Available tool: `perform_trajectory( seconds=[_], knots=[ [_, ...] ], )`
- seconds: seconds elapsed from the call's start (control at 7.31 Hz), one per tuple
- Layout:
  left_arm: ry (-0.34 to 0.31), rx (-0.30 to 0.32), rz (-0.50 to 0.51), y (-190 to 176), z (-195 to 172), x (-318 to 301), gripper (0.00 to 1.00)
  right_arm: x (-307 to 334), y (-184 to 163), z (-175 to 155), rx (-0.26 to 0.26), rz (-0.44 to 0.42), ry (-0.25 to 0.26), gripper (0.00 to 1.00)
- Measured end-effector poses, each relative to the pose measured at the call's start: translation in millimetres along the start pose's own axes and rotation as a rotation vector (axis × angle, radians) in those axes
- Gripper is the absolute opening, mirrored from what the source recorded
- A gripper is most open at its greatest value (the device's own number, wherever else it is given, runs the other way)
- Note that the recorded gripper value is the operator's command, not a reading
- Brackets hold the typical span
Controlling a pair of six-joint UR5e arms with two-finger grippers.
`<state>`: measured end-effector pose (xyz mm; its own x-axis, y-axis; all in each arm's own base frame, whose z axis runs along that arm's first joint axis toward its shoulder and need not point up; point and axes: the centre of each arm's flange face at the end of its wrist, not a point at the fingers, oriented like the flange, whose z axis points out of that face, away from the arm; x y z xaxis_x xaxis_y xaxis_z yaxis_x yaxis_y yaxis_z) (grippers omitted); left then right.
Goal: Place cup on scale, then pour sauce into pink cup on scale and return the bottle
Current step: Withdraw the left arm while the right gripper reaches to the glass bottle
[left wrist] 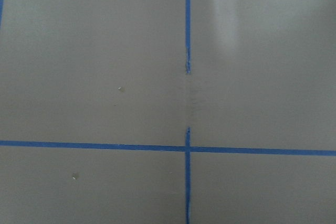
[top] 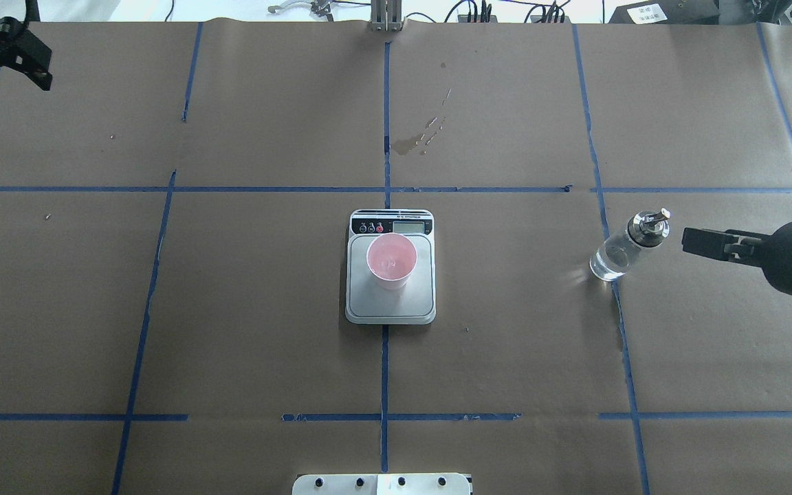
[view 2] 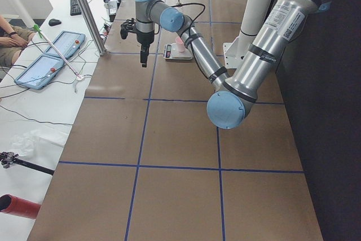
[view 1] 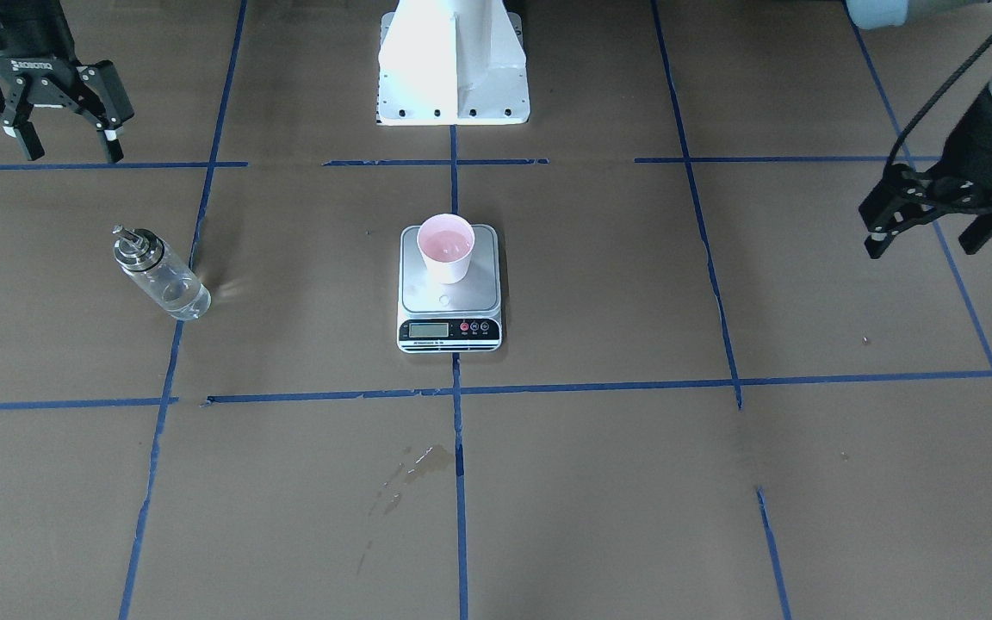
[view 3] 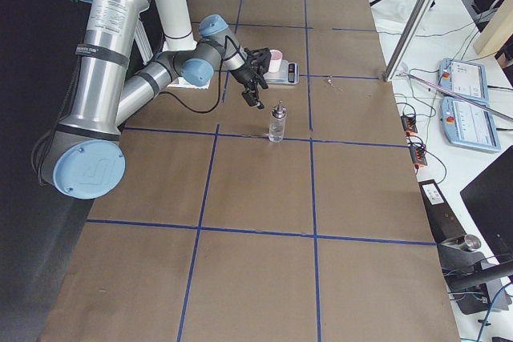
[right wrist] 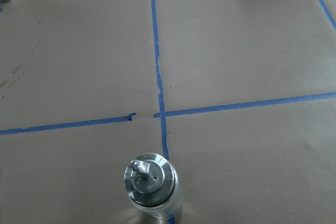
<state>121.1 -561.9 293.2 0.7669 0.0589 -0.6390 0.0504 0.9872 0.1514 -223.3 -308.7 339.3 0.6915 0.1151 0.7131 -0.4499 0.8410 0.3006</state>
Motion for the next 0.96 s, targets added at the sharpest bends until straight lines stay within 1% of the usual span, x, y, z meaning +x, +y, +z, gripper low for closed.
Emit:
perform_trajectory(
  seconds=[0.14,0.27,0.41,0.55,0.68,0.82,0.96],
  knots=[
    [-0.015,-0.016,0.036,2,8,-20,1.00,-10,22,14,0.048,-0.002,0.017,1.00],
    [-0.024,-0.035,0.066,5,17,-34,1.00,-15,42,34,0.114,-0.015,0.044,1.00],
    [-0.029,-0.048,0.086,9,24,-44,1.00,-16,59,60,0.184,-0.037,0.072,1.00],
    [-0.031,-0.054,0.095,10,26,-49,1.00,-14,74,88,0.247,-0.059,0.085,1.00],
    [-0.033,-0.058,0.101,11,28,-51,1.00,-10,88,114,0.302,-0.076,0.080,1.00],
    [-0.034,-0.059,0.103,12,29,-52,1.00,-8,97,131,0.337,-0.084,0.069,1.00],
    [-0.034,-0.060,0.104,12,29,-53,1.00,-8,104,140,0.356,-0.090,0.062,1.00]
  ],
)
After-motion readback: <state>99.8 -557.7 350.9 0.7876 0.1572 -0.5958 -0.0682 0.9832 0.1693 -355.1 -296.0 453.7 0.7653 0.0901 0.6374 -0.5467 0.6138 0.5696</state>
